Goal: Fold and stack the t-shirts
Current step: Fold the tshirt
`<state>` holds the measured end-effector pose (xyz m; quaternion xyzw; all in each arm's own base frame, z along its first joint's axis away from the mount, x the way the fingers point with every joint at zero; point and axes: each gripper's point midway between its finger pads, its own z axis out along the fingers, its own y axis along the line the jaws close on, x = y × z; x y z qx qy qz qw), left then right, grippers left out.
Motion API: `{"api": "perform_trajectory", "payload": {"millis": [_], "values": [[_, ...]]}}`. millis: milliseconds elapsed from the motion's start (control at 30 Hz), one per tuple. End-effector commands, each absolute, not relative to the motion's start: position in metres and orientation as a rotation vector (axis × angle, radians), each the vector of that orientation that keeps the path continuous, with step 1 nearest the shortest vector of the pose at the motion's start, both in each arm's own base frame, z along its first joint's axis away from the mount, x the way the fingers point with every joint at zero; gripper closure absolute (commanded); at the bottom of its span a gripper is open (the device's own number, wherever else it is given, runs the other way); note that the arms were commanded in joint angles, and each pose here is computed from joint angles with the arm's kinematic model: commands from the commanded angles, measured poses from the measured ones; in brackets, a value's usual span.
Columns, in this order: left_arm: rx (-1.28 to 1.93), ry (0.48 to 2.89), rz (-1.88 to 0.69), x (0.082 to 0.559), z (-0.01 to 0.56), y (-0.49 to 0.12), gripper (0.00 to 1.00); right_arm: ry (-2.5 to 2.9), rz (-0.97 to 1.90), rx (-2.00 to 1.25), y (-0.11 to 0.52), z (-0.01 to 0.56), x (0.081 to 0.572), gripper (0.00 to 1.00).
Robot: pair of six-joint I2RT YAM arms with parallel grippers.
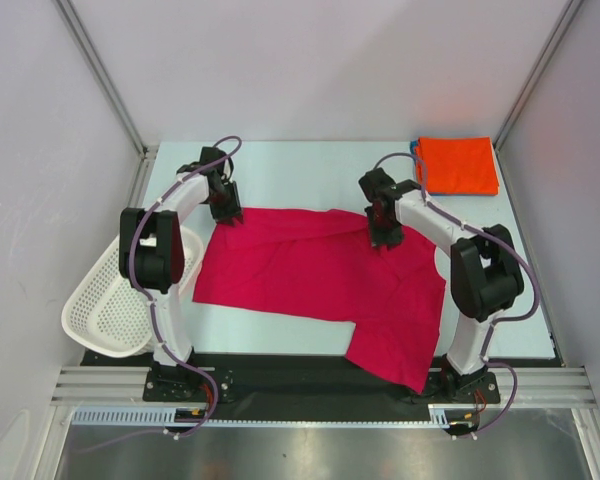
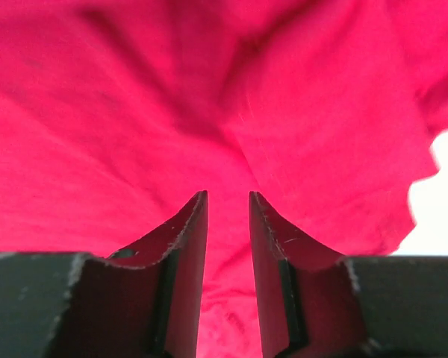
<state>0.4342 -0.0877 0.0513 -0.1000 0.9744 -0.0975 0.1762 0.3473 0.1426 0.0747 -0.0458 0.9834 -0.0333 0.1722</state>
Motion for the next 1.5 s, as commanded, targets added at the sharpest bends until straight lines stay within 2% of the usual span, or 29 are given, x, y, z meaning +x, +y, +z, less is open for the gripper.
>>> {"api": "perform_trajectory", "payload": {"millis": [0, 300, 533, 733, 1200, 1400, 1467], "values": [[-0.270, 2.682, -0.306, 0.449, 0.079, -0.093, 0.65, 2.802, -0.073, -0.014, 0.131, 0.067, 0.344, 0.67], [-0.264, 2.690, -0.299, 0.446, 0.077, -0.092, 0.65, 2.805, -0.210, 0.113, 0.096, 0.068, 0.314, 0.59], [-0.265, 2.706, -0.305, 0.445, 0.070, -0.093, 0.66, 2.823, -0.034, 0.385, 0.082, 0.060, 0.303, 0.58], [-0.261, 2.706, -0.305, 0.445, 0.071, -0.094, 0.66, 2.848, 0.055, 0.423, 0.095, 0.045, 0.299, 0.65], [-0.257, 2.698, -0.295, 0.444, 0.075, -0.091, 0.66, 2.882, 0.015, 0.452, 0.092, 0.021, 0.301, 0.68], [-0.256, 2.700, -0.292, 0.443, 0.074, -0.091, 0.66, 2.885, -0.019, 0.450, 0.087, 0.017, 0.305, 0.83], [-0.256, 2.699, -0.292, 0.443, 0.075, -0.091, 0.66, 2.887, -0.039, 0.460, 0.084, 0.020, 0.306, 0.94]]}}
